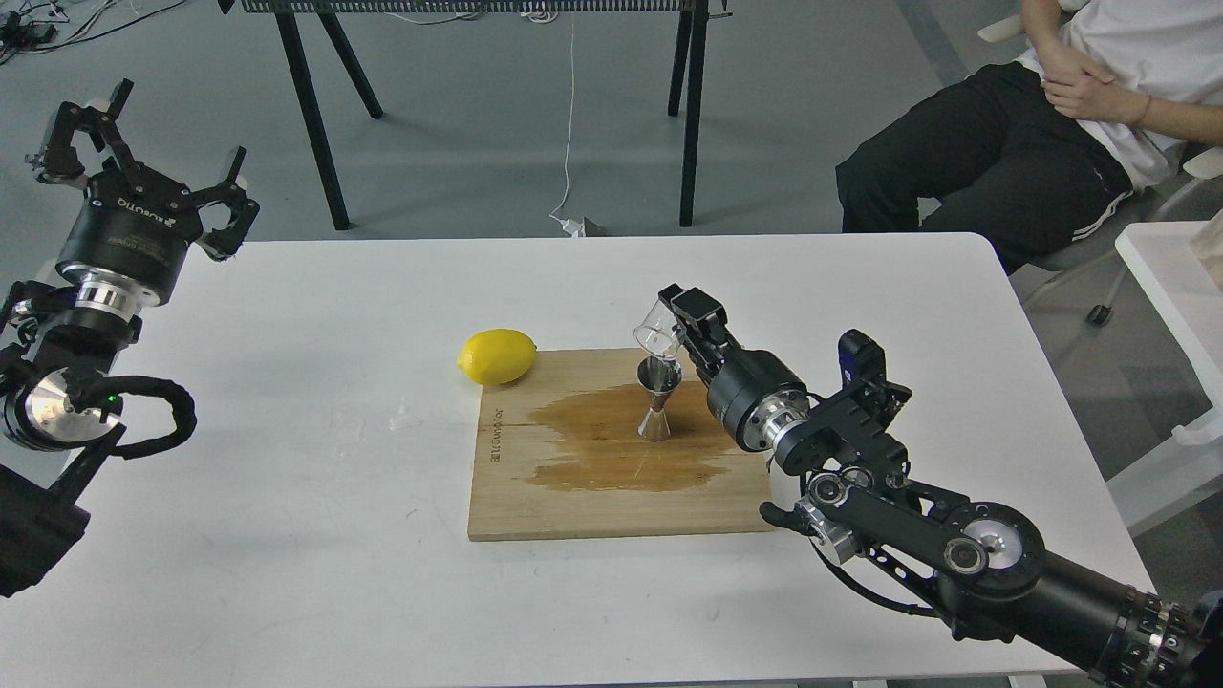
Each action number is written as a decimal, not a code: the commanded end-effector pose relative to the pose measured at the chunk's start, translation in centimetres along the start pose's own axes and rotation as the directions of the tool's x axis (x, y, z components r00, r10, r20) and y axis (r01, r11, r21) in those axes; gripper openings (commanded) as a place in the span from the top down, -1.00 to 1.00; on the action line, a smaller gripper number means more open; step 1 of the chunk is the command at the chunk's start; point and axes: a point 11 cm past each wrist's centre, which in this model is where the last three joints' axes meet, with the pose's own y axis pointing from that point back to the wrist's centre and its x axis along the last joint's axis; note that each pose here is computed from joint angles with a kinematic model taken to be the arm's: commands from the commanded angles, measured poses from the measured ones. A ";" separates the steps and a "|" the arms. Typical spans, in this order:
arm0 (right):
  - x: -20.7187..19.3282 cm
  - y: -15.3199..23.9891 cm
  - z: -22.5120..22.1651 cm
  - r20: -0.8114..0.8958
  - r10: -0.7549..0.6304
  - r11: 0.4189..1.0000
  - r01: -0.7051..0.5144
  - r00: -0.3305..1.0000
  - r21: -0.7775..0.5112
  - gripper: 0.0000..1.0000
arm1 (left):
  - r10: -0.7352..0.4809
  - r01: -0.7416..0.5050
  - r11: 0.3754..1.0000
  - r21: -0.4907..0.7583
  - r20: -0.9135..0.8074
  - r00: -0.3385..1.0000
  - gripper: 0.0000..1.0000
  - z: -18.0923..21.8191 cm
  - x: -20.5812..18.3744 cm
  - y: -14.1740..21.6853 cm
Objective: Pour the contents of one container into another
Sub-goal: 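Tilt the clear cup with the right gripper to pour into the jigger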
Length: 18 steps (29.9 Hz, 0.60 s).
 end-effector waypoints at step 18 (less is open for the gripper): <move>0.5 0.2 -0.5 -0.181 0.011 0.996 0.006 0.983 0.090 0.44 | 0.002 -0.002 1.000 -0.022 0.002 1.000 -1.00 0.3 0.0 0.0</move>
